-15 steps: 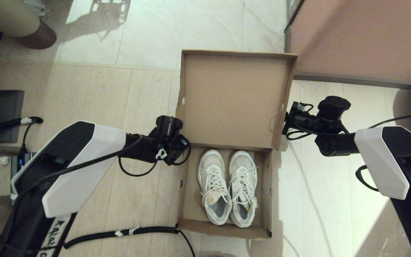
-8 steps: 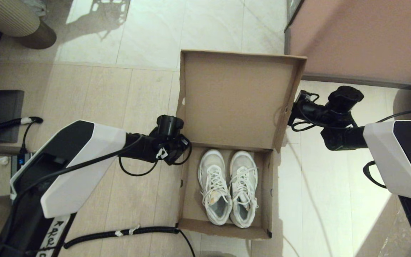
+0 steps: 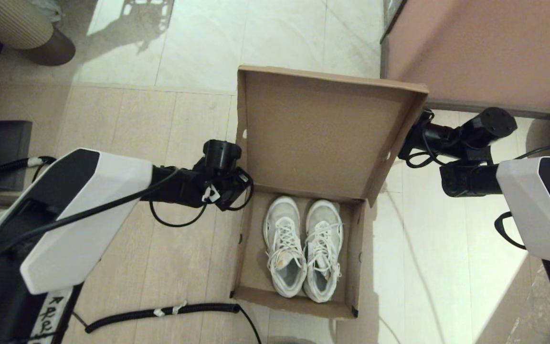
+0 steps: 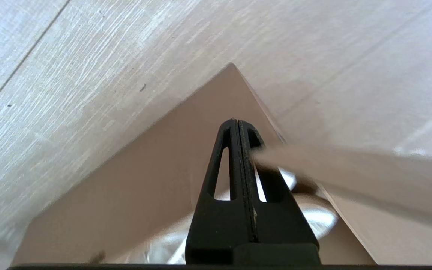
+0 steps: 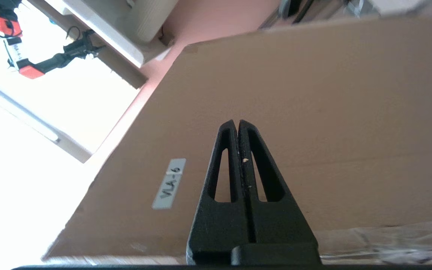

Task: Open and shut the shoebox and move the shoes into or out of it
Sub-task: Close the shoe box

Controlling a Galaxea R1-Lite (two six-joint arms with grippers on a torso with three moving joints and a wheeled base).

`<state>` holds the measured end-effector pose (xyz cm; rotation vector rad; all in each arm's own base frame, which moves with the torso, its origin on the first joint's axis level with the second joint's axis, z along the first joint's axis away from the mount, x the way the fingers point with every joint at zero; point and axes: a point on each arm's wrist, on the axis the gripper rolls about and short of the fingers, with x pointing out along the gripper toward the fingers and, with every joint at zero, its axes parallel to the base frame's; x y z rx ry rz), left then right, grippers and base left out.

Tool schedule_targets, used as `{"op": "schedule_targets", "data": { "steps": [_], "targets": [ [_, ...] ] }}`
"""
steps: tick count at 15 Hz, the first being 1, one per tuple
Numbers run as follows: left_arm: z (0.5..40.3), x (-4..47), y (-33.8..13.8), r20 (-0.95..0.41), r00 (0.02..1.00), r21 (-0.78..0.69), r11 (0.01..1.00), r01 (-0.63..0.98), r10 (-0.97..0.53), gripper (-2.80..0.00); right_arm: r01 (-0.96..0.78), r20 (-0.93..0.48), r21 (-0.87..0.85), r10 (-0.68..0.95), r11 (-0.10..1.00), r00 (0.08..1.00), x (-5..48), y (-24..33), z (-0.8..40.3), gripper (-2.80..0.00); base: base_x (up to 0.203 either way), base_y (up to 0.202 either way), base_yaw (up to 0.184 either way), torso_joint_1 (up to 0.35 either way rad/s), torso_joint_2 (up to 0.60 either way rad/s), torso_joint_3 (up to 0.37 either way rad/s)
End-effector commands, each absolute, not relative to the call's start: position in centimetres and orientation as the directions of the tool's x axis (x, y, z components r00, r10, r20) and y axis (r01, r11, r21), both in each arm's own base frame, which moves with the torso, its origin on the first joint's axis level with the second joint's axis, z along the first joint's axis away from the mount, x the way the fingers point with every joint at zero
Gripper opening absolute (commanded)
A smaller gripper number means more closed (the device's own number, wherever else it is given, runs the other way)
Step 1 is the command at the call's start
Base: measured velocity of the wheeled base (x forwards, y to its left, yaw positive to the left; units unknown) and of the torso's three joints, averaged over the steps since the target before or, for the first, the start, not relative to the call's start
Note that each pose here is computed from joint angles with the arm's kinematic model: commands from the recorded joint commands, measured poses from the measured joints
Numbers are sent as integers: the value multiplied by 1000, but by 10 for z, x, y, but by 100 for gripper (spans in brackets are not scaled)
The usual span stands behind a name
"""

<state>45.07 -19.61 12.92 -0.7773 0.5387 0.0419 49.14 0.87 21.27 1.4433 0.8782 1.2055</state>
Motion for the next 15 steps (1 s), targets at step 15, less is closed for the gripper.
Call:
{"op": "schedule_targets", "data": {
  "steps": [15],
  "targets": [
    [235, 342, -130, -382, 920, -648, 734, -201, -85, -280, 16, 148, 989, 986, -150, 81, 467, 27, 240, -280, 0, 0, 0, 0, 0, 0]
  ]
}}
